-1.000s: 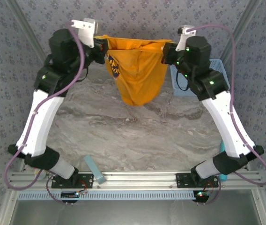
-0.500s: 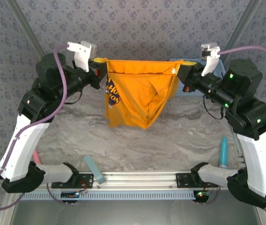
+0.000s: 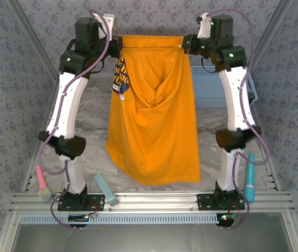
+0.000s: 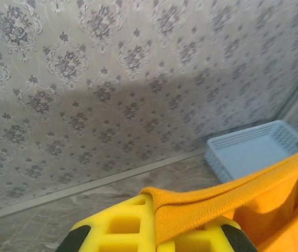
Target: Fold the inside-out t-shirt
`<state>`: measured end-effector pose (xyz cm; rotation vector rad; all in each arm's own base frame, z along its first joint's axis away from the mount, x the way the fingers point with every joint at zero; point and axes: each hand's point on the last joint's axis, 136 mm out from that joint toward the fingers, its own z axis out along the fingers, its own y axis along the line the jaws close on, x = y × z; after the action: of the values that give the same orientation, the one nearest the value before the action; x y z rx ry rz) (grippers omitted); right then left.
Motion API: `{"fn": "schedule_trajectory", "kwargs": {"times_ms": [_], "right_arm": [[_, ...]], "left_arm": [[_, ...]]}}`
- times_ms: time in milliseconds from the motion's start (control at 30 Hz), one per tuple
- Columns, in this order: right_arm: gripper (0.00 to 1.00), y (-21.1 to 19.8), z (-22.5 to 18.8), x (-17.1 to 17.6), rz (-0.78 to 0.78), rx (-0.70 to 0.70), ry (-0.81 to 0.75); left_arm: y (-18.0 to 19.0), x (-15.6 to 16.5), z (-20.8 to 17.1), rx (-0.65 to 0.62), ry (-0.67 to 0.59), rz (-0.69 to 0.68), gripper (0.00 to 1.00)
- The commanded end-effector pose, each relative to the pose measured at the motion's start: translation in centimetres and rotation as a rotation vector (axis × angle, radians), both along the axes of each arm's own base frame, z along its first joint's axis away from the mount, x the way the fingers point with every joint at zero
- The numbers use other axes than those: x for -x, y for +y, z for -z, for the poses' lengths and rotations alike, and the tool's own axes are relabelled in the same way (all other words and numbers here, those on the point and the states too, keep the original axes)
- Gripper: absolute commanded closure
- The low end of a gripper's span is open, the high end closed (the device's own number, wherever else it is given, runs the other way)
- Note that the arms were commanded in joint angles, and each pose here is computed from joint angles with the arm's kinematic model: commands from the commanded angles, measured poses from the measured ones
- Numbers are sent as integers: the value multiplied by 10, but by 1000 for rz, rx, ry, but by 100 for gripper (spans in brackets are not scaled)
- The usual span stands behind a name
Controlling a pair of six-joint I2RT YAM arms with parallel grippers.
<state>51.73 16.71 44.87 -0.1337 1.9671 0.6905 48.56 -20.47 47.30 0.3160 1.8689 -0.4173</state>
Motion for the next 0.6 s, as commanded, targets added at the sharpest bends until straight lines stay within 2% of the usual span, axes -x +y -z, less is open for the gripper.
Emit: {"fn": "schedule_trajectory", "kwargs": {"times_ms": [0, 100, 200, 467, 567], "right_arm": [[100, -21, -41, 10, 36, -74, -80], [100, -27, -65, 18, 62, -84, -140], [100, -40, -95, 49, 100, -57, -216], [100, -39, -118, 150, 84, -36, -320], [100, -44, -125, 184, 86, -42, -343]], "left_arm": [[18, 25, -53, -28, -139, -19, 100], [16, 46, -80, 61, -180, 45, 100], [12, 80, -101, 174, -164, 138, 100], [-12, 150, -77, 368, 27, 304, 100], [-11, 176, -79, 327, -28, 297, 100]]}}
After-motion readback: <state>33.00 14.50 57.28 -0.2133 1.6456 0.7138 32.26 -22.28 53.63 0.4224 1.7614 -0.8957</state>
